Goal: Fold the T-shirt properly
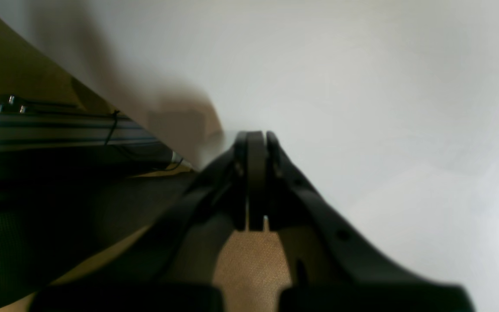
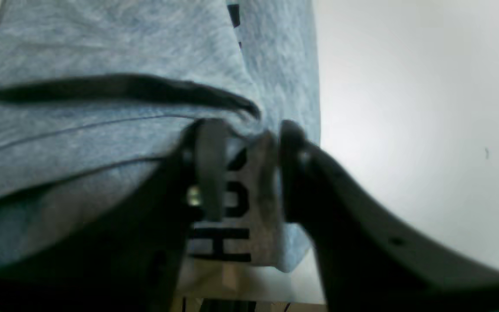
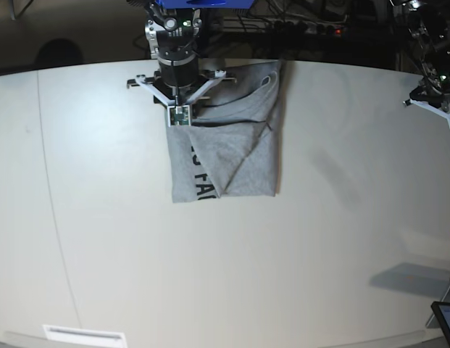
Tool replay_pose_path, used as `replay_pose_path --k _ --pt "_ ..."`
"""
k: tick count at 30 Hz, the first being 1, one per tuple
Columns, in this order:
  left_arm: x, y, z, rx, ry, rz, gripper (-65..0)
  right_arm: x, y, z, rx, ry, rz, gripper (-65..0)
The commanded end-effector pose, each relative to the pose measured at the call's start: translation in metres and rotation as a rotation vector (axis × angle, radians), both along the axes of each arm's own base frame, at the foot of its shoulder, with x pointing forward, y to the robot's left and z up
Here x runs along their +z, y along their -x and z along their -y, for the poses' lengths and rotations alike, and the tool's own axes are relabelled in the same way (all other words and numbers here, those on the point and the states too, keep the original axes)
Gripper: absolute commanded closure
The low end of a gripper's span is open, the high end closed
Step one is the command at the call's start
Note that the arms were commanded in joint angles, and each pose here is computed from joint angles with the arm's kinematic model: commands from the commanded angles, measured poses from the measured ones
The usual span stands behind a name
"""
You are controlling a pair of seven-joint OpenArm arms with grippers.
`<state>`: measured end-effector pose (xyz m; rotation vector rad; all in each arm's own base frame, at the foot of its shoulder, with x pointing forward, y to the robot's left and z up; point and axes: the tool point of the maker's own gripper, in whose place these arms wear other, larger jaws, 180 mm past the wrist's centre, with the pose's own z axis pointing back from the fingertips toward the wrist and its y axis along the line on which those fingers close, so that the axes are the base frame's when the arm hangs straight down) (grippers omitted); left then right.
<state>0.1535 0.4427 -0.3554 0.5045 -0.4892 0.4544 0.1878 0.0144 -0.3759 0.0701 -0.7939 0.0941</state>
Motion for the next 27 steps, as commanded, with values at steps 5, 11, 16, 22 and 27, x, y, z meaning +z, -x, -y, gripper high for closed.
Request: replay_pose_path --k 5,11,16,22,27 --pt "0.014 -0.007 -0.009 -0.011 -0.049 0.024 0.0 0.004 0.012 -0.014 0.093 0.030 0.029 -0.9" --pt "0.014 -0.006 -0.009 -0.010 -0.047 0.024 0.0 0.011 0.011 -0.027 0.129 0.016 0.048 -0.7" --pt "0.014 -0.007 -0.009 -0.010 -0.047 0.024 0.0 0.021 0.008 -0.053 0.230 0.001 0.050 -0.7" --pt "0.013 -0.006 -0.009 -0.009 -0.046 0.022 0.0 0.031 -0.002 -0.062 0.271 0.008 0.065 -0.7" --pt "0.014 -0.006 -0.009 -0.009 -0.048 0.021 0.0 0.047 -0.011 -0.084 0.362 0.014 0.108 -0.7"
